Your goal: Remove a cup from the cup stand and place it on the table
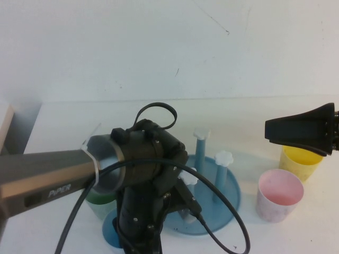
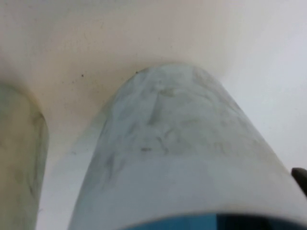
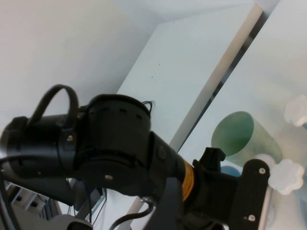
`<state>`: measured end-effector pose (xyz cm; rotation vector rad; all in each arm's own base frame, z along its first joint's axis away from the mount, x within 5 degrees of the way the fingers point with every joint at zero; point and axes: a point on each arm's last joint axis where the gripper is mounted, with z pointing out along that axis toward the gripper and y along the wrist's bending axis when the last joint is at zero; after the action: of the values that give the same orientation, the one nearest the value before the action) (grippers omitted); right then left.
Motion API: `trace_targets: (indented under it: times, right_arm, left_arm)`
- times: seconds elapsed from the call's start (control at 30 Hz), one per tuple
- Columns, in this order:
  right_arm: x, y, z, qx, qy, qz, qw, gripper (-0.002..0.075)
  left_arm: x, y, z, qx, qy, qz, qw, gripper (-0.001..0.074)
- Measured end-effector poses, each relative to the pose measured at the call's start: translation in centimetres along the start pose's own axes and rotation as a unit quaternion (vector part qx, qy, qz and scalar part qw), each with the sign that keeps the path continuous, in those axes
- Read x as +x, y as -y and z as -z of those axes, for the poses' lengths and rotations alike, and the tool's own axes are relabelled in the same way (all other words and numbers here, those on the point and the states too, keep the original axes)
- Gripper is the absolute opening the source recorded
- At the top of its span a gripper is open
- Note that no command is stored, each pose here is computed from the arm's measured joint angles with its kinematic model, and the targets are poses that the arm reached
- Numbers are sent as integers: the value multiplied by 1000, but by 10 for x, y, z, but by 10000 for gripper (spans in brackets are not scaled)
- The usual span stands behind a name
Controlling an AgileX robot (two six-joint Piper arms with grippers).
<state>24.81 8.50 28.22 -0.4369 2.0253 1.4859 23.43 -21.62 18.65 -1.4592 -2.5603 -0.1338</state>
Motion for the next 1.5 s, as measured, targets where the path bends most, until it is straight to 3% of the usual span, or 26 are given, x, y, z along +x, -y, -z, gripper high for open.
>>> trace_targets:
  times: [0.13, 0.23, 0.43, 0.77, 0.9, 1.03, 1.1, 1.2, 1.33, 1.4, 1.5]
  right_arm:
    - [0, 0, 0, 0, -1, 0, 1000, 670]
    - [0, 0, 0, 0, -1, 2, 1000, 670]
    - [0, 0, 0, 0, -1, 2, 1000, 670]
    - [0, 0, 0, 0, -1, 11, 1000, 668]
    - [0, -4, 1, -1, 1, 18, 1000, 648]
    - [-2, -23, 8, -6, 17, 48, 999, 594]
    - [-3, -39, 13, -9, 29, 74, 997, 544]
    - [0, -74, 25, -16, 51, 133, 990, 428]
    - [15, -122, 43, -13, 73, 225, 972, 262]
    - [24, -138, 52, 33, 81, 277, 957, 195]
    - [38, -154, 69, 141, 104, 343, 923, 110]
  left_arm:
    - [-2, 0, -4, 1, -5, 3, 1000, 278]
    - [-2, 0, -2, 4, -2, 7, 1000, 308]
    - [5, 3, 15, 4, 28, 15, 999, 321]
    - [30, 11, 82, -2, 148, 31, 988, 319]
    - [53, 22, 113, 18, 210, 41, 977, 246]
    - [88, 36, 147, 30, 282, 39, 958, 82]
    - [111, 43, 163, 29, 319, 41, 946, 34]
    - [153, 55, 180, 19, 401, 50, 915, 11]
    - [204, 67, 179, 2, 536, 83, 840, 3]
    - [228, 72, 165, -1, 587, 104, 803, 2]
    - [264, 78, 142, -14, 677, 134, 724, 0]
